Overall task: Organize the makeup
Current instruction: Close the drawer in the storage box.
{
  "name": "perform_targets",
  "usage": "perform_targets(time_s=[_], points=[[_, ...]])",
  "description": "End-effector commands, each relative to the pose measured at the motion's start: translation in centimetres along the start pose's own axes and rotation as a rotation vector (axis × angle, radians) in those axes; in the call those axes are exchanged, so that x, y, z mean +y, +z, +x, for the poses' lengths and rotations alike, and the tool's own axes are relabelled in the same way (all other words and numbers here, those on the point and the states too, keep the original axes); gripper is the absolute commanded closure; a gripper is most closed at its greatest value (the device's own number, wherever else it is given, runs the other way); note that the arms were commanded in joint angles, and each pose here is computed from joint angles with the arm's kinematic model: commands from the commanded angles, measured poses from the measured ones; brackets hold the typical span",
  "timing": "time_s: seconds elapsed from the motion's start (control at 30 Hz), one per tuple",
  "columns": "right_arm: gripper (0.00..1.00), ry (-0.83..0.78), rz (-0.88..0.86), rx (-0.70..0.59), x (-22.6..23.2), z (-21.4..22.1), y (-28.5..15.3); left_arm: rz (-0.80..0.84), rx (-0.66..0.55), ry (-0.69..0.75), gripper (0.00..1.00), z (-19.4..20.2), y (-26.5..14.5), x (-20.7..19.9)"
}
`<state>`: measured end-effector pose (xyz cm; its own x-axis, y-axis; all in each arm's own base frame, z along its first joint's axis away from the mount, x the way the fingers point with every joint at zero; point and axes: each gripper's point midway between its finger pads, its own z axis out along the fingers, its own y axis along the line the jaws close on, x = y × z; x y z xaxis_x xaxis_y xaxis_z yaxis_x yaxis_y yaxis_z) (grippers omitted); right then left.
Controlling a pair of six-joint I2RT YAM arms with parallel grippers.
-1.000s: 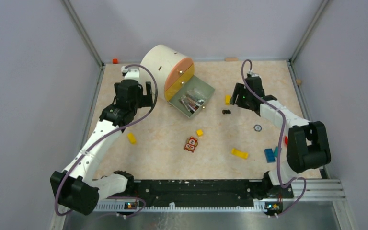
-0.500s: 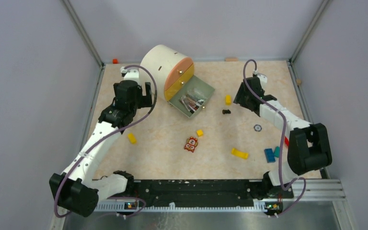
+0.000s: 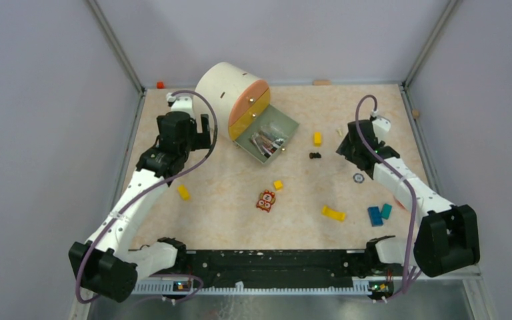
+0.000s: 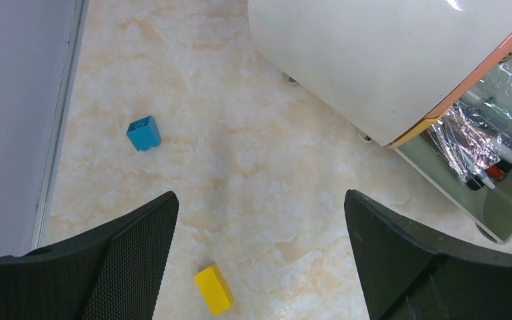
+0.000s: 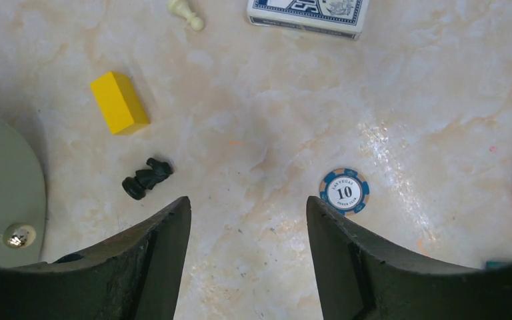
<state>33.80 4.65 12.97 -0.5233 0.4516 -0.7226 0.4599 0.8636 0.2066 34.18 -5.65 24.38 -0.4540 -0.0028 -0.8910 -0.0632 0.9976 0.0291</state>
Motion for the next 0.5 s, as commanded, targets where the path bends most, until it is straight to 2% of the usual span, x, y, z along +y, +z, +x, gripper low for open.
perform_targets(time_s=[0.0, 0.1, 0.23, 0.47], points=[[0.36, 0.003, -0.019, 0.017, -0.2, 0.6, -0.5, 0.022, -0.057, -0.023, 0.01, -1.3, -0.6, -0.1], [0.37, -0.078, -0.165, 0.08, 2.4, 1.5, -0.7, 0.021, -0.06, -0.024, 0.01, -1.4, -0.7, -0.1], [0.37, -0.095, -0.314, 0.1, 5.2, 2.3, -1.6, 0.017, -0.062, -0.026, 0.01, -1.4, -0.7, 0.0], [0.37, -0.128, -0.348, 0.133, 7.3, 4.1, -1.8, 0.038, -0.031, -0.05, 0.01, -0.7, -0.3, -0.6]])
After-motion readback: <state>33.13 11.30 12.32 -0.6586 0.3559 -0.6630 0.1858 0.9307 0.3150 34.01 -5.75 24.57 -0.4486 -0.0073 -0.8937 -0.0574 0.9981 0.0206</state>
